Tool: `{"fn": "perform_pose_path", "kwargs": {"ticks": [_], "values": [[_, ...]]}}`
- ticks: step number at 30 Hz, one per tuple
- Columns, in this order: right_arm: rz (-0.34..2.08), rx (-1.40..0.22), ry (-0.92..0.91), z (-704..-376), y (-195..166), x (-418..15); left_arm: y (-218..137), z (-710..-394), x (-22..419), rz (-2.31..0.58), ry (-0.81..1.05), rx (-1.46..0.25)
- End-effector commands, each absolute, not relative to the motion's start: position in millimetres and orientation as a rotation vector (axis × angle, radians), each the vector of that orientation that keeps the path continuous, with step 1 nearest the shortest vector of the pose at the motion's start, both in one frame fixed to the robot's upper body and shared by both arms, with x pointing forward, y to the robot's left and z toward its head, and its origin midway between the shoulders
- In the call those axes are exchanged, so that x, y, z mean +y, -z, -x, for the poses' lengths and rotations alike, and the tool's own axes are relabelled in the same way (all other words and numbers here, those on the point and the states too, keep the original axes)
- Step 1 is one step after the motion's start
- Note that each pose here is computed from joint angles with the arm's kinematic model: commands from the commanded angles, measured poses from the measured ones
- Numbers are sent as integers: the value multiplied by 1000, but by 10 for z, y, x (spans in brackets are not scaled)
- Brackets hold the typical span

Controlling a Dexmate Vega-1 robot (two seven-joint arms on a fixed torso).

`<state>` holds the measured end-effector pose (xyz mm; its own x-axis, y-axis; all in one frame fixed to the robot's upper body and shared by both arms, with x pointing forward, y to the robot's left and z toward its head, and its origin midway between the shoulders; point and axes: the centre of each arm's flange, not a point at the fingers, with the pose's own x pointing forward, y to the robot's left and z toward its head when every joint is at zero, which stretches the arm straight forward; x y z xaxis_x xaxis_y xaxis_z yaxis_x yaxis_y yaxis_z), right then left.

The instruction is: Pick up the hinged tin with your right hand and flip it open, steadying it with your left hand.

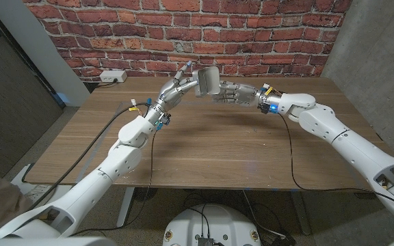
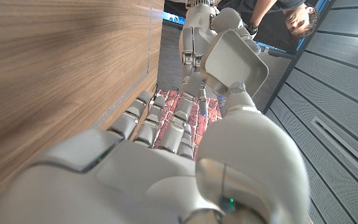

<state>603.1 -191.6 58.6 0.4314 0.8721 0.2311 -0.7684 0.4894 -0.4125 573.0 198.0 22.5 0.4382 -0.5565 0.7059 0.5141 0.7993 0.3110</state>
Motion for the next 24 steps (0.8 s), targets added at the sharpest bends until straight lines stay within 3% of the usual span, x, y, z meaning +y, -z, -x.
{"fn": "perform_pose_path", "kwargs": {"ticks": [1,24], "values": [[259,-446,-1033,-6007,-583,-1940,-156,-5677,2016,-49,650,-889],[267,-447,-1023,-6056,-626,-1991,-193,-5755,1978,-53,651,-891]]}}
